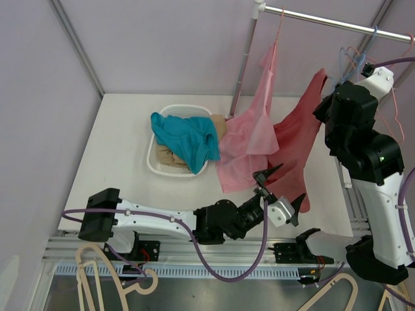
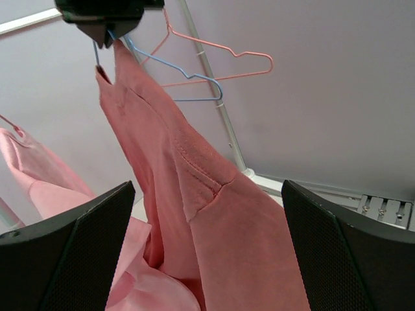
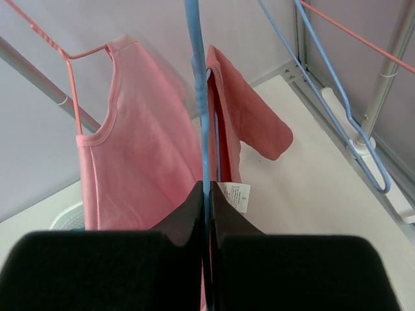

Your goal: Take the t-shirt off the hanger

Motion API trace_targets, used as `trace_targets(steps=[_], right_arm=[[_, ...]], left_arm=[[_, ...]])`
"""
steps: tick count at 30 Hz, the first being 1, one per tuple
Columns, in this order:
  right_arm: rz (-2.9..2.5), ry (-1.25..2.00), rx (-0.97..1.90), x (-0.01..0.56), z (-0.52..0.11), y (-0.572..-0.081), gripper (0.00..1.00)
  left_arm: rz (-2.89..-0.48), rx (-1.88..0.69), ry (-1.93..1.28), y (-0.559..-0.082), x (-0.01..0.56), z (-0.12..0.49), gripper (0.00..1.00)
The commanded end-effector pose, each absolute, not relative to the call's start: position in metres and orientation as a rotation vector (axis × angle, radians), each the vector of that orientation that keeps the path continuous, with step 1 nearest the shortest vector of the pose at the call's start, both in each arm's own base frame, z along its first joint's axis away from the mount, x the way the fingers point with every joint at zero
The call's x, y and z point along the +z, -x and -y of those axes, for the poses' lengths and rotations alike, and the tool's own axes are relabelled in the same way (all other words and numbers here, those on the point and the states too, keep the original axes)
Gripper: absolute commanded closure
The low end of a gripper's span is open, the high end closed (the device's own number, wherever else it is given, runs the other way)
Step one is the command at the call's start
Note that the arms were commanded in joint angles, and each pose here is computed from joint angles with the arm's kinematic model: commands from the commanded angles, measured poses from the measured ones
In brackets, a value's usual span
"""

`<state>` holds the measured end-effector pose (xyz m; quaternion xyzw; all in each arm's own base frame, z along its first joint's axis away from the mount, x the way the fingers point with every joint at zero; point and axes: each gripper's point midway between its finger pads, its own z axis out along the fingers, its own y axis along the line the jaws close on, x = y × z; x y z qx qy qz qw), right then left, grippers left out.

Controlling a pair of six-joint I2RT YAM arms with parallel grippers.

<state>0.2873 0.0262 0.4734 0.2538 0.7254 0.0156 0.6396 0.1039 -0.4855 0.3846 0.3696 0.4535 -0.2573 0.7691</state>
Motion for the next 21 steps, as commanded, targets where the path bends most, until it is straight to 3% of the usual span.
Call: trace_targets(steps=[1,7,13,14,16,17,20,21], right_arm=[[-1.563,-0.642,0.033,0.494,-0.024,-0.283,1.00],[-1.569,-0.604,0.032,0.498,-0.037,-0.281,1.00],[-1.547,-0.597,0.052,0.507,-0.040,-0.281,1.00],[-1.547,-0.593,0.050,0.508,-0.040,-0.281,1.00],[-1.543,-0.588,0.041,0.512,-0.040,-0.282,1.00],[-1.543,-0.585,0.041,0.513,-0.041,-0.283,1.00],[-1.538,-0.580,0.013,0.514,-0.040,-0.286,1.00],[-1.539,-0.580,0.005,0.513,-0.040,-0.287,1.00]], left_arm=[[-1.024,-0.676,-0.748,-0.112,0.387,0.495,0.01],[-1.149,-0.726,-0.788,-0.139,0.340,0.503,0.03],[-1.218,-0.672,-0.832,-0.146,0.307,0.520,0.23],[-1.230,-0.667,-0.837,-0.146,0.300,0.520,0.37],[-1.240,-0.679,-0.828,-0.146,0.299,0.520,0.55],[-1.246,-0.682,-0.833,-0.145,0.296,0.520,0.75],[-1.245,-0.689,-0.828,-0.141,0.305,0.517,0.96],[-1.243,-0.686,-0.820,-0.138,0.310,0.516,0.99]])
